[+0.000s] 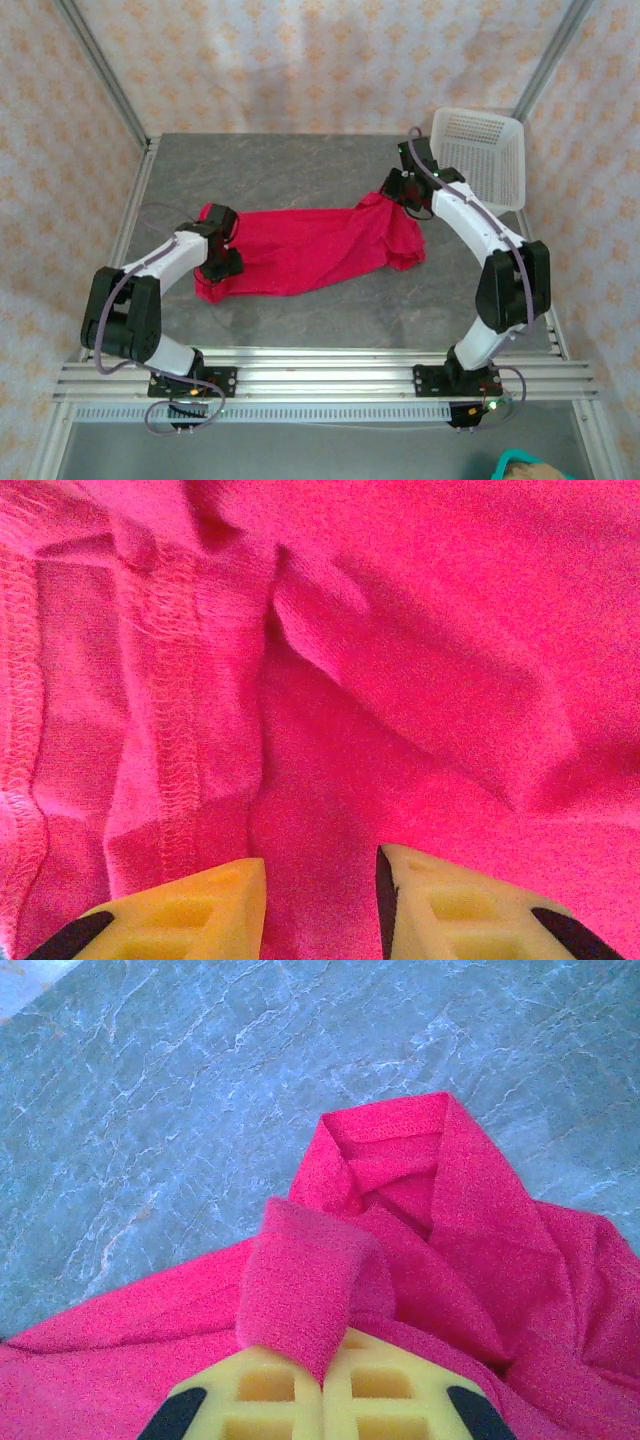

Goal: Fold the inside-out t-shirt

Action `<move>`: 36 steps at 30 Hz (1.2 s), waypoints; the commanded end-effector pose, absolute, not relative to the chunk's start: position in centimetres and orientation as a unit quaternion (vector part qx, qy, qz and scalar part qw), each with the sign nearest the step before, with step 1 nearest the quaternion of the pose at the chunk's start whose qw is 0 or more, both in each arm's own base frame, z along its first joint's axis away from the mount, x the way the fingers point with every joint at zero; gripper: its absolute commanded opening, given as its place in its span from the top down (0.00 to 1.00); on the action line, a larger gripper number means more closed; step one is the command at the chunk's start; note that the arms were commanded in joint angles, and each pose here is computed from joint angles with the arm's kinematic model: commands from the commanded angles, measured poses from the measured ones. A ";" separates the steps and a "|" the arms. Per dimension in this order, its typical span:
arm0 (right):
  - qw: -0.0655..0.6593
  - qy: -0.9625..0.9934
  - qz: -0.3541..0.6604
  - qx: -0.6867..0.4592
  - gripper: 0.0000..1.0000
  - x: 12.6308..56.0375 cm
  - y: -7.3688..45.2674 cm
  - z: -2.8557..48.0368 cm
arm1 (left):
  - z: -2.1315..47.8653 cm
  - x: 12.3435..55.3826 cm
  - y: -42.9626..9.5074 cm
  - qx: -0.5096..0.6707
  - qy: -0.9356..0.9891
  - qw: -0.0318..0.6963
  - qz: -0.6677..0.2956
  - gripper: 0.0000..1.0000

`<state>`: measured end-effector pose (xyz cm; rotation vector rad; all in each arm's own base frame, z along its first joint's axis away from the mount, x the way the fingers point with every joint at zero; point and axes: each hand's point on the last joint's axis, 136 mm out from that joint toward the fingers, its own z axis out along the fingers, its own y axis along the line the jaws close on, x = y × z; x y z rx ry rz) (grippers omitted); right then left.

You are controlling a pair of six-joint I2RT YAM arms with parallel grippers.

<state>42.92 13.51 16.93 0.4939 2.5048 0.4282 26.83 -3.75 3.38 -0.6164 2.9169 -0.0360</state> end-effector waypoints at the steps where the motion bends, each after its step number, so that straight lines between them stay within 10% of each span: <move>1: 0.264 0.938 0.122 0.187 1.00 43.5 12.1 16.2 | 2.8 26.2 -2.8 -0.194 0.978 0.067 0.029 0.65; 14: 0.285 0.935 0.087 0.192 1.00 49.5 9.8 18.5 | 4.9 26.5 -2.3 -0.196 0.976 0.082 0.045 0.66; 17: 0.260 0.944 0.102 0.176 0.61 49.0 11.1 18.1 | 5.1 26.1 -2.4 -0.191 0.977 0.084 0.048 0.66; 24: 0.257 0.948 0.135 0.132 0.52 43.6 14.9 18.5 | 3.1 26.4 -5.0 -0.174 0.982 0.073 0.022 0.67; 36: 0.113 0.962 0.217 0.125 0.49 39.4 21.7 5.1 | 1.1 28.4 -6.4 -0.167 0.984 0.065 0.022 0.89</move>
